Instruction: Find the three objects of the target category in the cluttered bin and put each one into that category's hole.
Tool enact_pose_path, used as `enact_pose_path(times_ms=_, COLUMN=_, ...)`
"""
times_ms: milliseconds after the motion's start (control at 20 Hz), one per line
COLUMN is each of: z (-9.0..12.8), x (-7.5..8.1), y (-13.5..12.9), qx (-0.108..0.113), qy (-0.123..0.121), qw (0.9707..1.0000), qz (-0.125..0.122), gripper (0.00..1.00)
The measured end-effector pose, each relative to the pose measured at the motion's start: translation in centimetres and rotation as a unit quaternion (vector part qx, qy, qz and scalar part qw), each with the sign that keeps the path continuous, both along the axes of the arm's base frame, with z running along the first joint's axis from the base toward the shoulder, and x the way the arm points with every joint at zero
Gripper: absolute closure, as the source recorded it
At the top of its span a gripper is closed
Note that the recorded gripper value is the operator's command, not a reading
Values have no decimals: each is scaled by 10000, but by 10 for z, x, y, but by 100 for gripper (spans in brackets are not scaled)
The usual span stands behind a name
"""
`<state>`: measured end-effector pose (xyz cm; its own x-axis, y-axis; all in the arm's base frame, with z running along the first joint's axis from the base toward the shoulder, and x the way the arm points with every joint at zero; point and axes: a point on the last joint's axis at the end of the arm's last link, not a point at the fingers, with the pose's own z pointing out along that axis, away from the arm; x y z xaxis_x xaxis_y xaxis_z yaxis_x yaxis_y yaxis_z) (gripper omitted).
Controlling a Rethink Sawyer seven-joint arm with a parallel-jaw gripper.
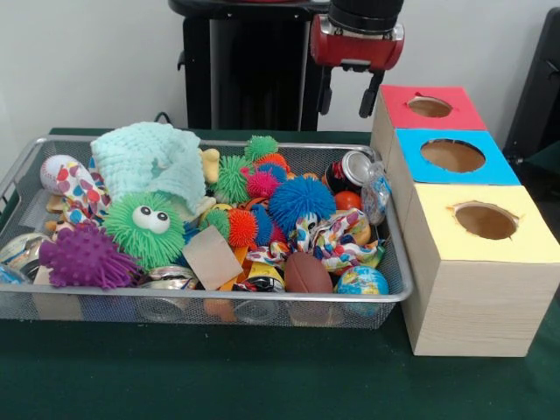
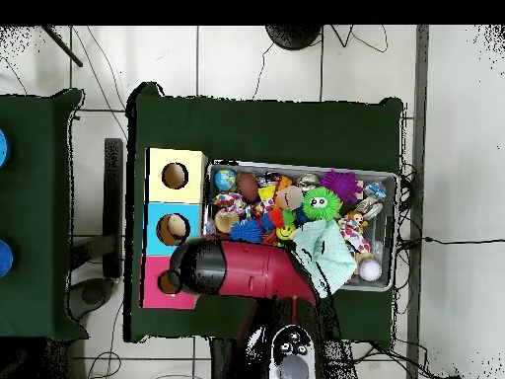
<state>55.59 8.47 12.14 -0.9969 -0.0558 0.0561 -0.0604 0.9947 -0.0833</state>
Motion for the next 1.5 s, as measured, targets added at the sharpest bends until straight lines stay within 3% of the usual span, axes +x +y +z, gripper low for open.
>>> enact_pose_path(times_ms=350, z=-9, x=31, y=-6, qx=-46, qy=-157, qw=9999, qz=-14, gripper=0)
enact_pose_path(times_ms=550, z=-19, x=48, y=-16, qx=-14, qy=-192, qw=9997, qz=-163, gripper=0)
enact_pose_path(times_ms=700, z=-29, x=55, y=-27, qx=33, qy=-162, qw=9993, qz=-343, gripper=0)
enact_pose_path(times_ms=950, z=-44, x=64, y=-40, qx=11, qy=-187, qw=9989, qz=-418, gripper=0)
enact_pose_path(times_ms=1500, z=-74, x=80, y=-52, qx=-90, qy=-572, qw=9975, qz=-410, gripper=0)
